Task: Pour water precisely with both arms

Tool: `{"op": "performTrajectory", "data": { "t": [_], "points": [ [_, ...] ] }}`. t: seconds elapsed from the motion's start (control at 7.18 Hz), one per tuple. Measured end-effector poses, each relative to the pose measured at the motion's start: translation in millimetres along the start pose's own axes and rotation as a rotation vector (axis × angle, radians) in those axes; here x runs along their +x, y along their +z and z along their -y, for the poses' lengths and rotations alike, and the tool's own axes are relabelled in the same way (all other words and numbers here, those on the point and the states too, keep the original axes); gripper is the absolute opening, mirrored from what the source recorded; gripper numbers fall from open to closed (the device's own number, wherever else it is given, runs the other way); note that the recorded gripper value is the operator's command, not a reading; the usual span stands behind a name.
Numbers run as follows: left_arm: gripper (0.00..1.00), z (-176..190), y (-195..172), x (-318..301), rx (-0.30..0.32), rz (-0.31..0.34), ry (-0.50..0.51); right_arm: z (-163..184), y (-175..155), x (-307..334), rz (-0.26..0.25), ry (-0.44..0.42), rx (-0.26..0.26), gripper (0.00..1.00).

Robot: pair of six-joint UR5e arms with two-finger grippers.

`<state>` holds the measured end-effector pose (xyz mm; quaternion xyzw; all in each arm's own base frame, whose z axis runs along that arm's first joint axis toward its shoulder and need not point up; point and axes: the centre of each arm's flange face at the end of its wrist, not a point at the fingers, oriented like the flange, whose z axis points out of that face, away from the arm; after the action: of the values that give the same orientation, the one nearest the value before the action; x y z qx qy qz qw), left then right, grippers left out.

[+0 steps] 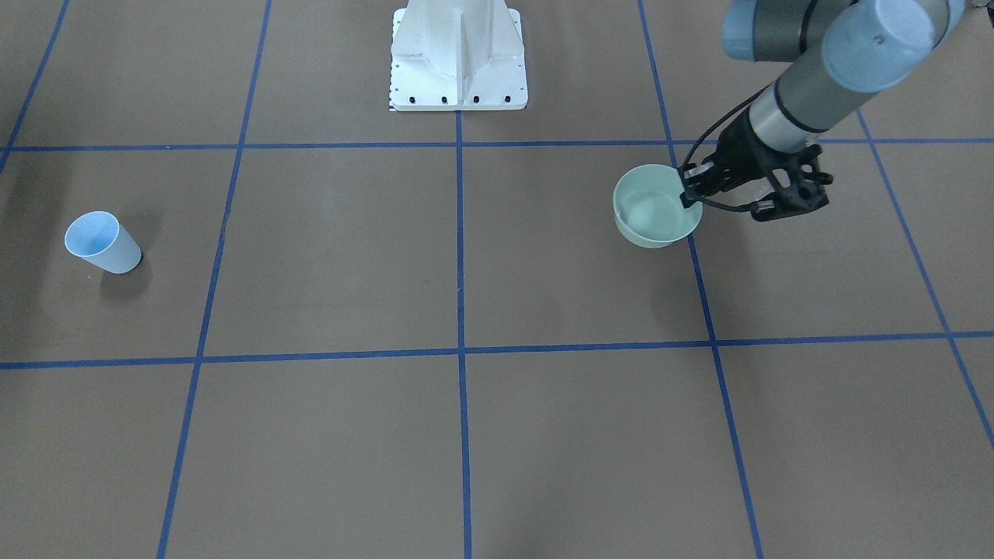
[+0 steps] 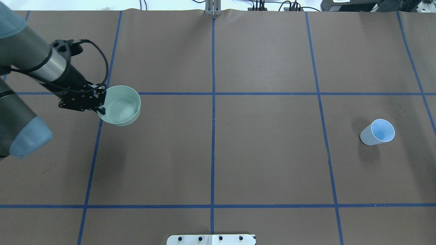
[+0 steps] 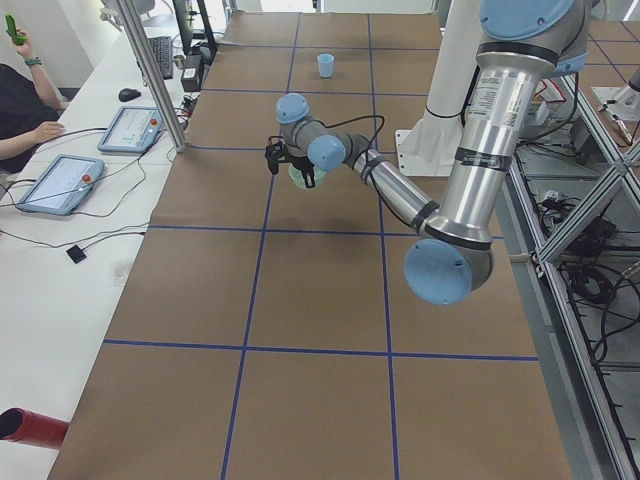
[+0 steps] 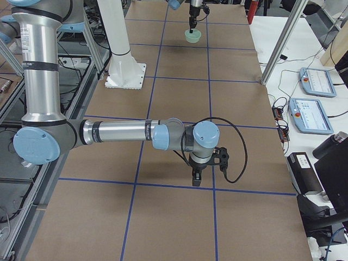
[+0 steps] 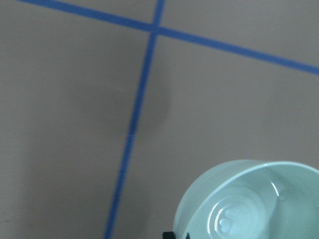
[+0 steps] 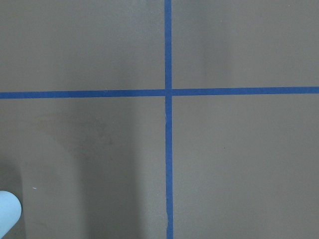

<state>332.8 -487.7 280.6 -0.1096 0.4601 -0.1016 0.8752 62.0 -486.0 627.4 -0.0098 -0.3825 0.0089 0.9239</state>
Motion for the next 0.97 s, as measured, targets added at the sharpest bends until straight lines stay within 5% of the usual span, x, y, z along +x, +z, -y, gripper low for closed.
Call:
{"op": "performTrajectory", "data": {
  "t": [0.42,0.84,0.97],
  "points": [
    [0.00,-4.6,79.7,169.4,0.015,-0.025,-0.080,3.0,-2.6,-2.6,0.000,-0.005,0.005,0.99],
    [0.00,5.8,154.5,209.1,0.053,-0.045,-0.107,3.4,-2.9,-3.0,0.000,-0.007,0.006,0.99],
    [0.86,5.2,164.9,208.2,0.057,-0.037,-0.109,3.3,-3.5,-3.7,0.001,-0.009,0.007,0.99]
  ]
}}
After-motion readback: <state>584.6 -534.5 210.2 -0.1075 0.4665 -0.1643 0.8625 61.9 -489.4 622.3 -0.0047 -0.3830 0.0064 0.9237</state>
